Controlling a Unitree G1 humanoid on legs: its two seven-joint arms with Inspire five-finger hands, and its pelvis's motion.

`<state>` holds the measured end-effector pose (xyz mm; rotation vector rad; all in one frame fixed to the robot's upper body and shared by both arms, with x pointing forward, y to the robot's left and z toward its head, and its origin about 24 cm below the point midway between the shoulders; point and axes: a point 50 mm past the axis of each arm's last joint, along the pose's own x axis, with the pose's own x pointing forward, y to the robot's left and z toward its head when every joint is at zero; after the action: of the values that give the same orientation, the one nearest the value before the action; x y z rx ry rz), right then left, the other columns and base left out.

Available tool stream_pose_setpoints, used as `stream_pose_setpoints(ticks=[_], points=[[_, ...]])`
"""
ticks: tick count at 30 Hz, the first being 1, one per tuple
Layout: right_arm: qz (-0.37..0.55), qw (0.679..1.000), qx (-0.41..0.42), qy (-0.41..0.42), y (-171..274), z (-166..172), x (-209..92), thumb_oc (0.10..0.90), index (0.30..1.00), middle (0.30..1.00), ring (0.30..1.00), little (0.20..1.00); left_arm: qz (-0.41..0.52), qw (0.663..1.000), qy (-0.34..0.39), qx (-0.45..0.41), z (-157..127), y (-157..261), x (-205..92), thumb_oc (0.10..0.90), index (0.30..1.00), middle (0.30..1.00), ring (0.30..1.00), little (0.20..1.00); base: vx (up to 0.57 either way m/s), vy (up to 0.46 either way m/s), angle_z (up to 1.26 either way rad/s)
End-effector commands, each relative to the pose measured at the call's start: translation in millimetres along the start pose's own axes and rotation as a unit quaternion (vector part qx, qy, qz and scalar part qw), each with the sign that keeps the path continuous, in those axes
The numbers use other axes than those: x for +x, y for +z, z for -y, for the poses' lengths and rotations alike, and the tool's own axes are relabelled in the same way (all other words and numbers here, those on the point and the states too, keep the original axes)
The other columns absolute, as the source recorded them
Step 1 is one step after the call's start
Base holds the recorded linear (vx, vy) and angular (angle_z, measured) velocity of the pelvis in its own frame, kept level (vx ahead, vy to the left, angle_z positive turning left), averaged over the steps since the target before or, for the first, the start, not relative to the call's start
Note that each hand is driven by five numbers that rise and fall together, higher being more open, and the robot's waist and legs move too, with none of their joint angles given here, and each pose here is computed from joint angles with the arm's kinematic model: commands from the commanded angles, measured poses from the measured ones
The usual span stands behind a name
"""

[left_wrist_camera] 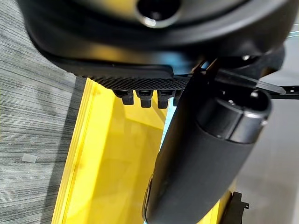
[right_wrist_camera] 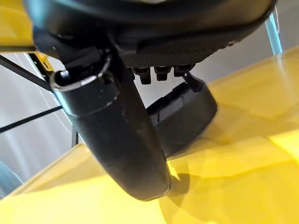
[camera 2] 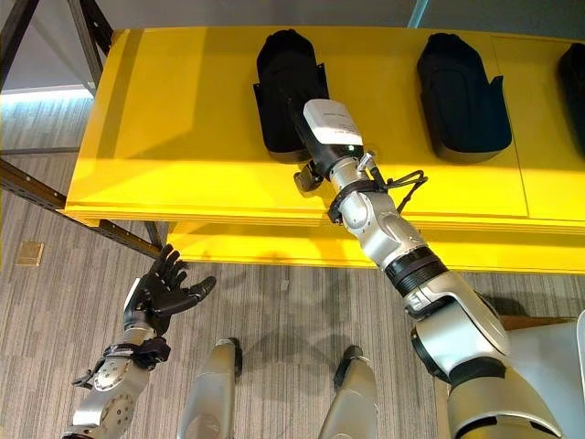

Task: Move parts from the plastic box to the shelf.

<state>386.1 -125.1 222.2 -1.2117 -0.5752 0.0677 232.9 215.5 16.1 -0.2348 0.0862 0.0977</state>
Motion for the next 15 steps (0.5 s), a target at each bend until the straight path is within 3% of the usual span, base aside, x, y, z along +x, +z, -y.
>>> stream_pose_setpoints(ticks=[1, 15], points=[[0.088, 0.99, 0.017, -0.109, 33.8, 50.0, 12.1, 0.9, 1.0, 1.0, 1.0, 1.0, 0.101, 0.994, -0.029, 0.024, 3.8, 40.9, 1.8, 0.9, 1.0, 1.0, 1.0, 1.0, 0.0, 0.0, 0.0], [0.128, 0.978, 0.028, -0.162, 49.2, 71.4, 7.5, 0.9, 1.0, 1.0, 1.0, 1.0, 0.101, 0.994, -0.023, 0.026, 1.4, 40.9, 1.2, 0.9, 1.0, 1.0, 1.0, 1.0, 0.0, -0.001, 0.01]])
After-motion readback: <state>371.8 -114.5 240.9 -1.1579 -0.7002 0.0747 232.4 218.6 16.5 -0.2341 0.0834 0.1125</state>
